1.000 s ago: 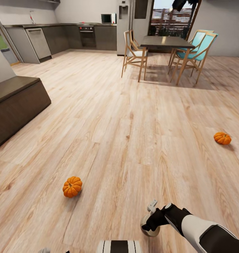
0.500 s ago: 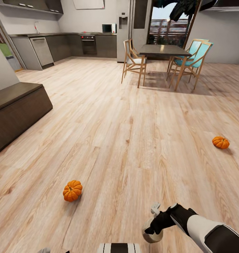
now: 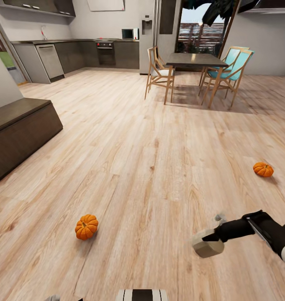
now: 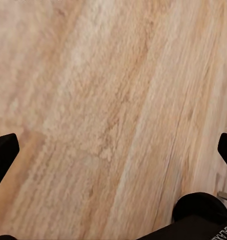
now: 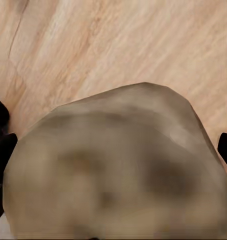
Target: Place each of the two pumpkins and all three candles from the living room inside a cabinet in the living room (use any cabinet), then make sure every cabinet is closed, and position the cauldron so it is next to a table in the living room.
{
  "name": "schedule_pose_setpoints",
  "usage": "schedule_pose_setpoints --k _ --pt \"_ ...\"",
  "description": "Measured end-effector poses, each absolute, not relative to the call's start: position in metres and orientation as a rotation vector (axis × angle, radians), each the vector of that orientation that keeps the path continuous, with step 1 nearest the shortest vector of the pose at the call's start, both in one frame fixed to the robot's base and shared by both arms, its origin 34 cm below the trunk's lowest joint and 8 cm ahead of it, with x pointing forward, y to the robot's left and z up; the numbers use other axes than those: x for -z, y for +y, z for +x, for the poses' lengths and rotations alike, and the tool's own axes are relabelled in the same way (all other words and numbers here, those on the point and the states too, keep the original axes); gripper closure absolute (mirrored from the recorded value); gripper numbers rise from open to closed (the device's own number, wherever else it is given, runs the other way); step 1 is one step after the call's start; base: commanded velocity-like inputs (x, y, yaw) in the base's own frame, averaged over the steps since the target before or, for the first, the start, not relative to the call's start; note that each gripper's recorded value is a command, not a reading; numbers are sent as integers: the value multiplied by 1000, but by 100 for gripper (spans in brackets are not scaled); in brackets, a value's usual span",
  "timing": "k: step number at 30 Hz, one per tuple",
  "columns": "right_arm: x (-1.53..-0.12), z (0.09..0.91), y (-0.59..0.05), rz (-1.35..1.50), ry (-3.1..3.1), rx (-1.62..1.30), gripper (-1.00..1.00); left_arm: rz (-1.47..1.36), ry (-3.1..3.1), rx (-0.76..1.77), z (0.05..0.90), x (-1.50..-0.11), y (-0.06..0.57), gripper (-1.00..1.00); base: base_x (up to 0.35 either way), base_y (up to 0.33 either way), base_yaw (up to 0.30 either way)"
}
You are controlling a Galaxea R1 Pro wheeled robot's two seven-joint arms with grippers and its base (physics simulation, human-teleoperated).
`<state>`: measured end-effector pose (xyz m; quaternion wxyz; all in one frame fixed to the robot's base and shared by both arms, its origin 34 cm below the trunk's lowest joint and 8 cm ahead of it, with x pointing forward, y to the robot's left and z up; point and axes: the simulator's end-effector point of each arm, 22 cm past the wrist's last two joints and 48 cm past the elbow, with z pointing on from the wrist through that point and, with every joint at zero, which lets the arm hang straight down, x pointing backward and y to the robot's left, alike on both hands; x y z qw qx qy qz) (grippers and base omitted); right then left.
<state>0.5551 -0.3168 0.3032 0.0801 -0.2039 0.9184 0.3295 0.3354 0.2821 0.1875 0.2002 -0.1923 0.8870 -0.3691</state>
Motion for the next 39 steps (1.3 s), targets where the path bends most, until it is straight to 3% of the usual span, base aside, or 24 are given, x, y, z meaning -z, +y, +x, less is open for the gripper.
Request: schedule_pose_setpoints --k 10,39 --pt "-377 565 -369 -587 2688 -1011 100 -516 2446 1032 347 -198 284 -100 0 0 0" --pt "-435 574 -372 -621 2593 -945 100 -448 2350 1035 377 -232 284 -100 0 0 0"
